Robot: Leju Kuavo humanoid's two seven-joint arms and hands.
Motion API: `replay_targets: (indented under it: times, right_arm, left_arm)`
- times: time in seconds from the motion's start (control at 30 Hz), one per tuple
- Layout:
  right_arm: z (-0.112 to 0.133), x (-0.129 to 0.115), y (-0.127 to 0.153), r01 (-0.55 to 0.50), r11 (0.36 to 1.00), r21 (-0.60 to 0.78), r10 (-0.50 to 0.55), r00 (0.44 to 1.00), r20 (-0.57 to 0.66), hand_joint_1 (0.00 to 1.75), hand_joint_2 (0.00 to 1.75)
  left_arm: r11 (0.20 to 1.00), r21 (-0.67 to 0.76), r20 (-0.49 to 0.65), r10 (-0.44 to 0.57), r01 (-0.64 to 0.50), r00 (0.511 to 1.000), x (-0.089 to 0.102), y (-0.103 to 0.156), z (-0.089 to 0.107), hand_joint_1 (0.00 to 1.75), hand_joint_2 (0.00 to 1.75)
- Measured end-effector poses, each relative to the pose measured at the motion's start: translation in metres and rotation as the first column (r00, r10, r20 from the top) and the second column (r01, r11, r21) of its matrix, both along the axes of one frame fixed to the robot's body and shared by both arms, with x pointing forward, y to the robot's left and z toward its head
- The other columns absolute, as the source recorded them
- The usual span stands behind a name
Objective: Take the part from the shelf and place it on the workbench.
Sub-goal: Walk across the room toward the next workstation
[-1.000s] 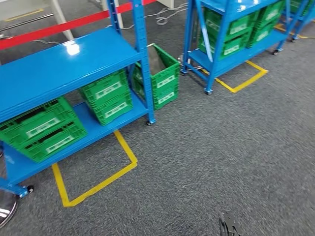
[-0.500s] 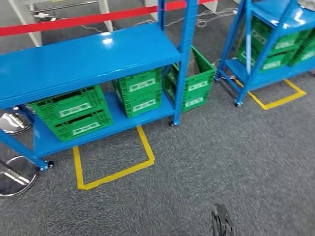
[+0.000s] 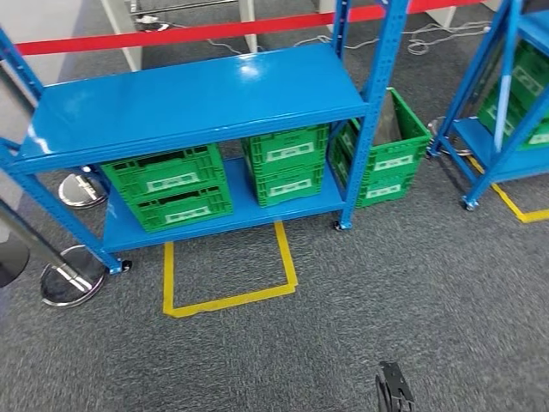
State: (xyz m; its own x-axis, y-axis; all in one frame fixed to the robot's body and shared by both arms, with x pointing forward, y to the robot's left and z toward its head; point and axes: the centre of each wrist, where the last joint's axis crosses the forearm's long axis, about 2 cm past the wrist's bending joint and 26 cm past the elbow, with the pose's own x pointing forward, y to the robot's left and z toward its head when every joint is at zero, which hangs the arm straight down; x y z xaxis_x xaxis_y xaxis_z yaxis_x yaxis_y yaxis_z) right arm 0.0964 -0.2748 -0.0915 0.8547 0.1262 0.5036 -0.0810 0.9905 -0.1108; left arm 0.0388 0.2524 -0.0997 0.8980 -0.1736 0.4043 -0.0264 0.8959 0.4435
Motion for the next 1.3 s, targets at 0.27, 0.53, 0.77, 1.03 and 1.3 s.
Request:
replay_targets:
  times: [0.27, 0.53, 0.77, 1.03, 1.3]
  right_arm:
    - [-0.001, -0.002, 0.001, -0.024, 1.0, -0.006, 0.024, 1.0, -0.01, 0.0, 0.0]
    - [-0.001, 0.003, 0.001, -0.004, 1.0, 0.021, 0.005, 0.999, -0.053, 0.0, 1.75]
    - [-0.004, -0.004, 0.001, 0.005, 1.0, 0.0, -0.005, 0.995, -0.104, 0.0, 1.75]
    - [-0.005, -0.005, 0.001, 0.034, 0.999, 0.025, -0.031, 0.994, -0.105, 0.0, 0.0]
    - [-0.006, -0.006, 0.0, 0.052, 0.998, 0.038, -0.047, 0.993, -0.109, 0.0, 0.0]
  left_arm:
    - [1.0, -0.006, 0.022, 0.008, -0.008, 1.0, 0.003, 0.009, -0.001, 0.0, 1.75]
    - [0.999, -0.036, 0.044, 0.025, -0.023, 0.999, 0.011, 0.009, -0.002, 0.0, 1.75]
    - [0.996, -0.085, 0.007, 0.025, -0.025, 1.0, 0.005, 0.009, -0.005, 0.0, 1.75]
    - [0.996, -0.044, -0.01, -0.081, 0.08, 0.997, 0.006, 0.013, -0.005, 0.0, 0.0]
    - [0.985, -0.027, -0.031, -0.172, 0.171, 0.985, 0.009, 0.011, -0.005, 0.0, 0.0]
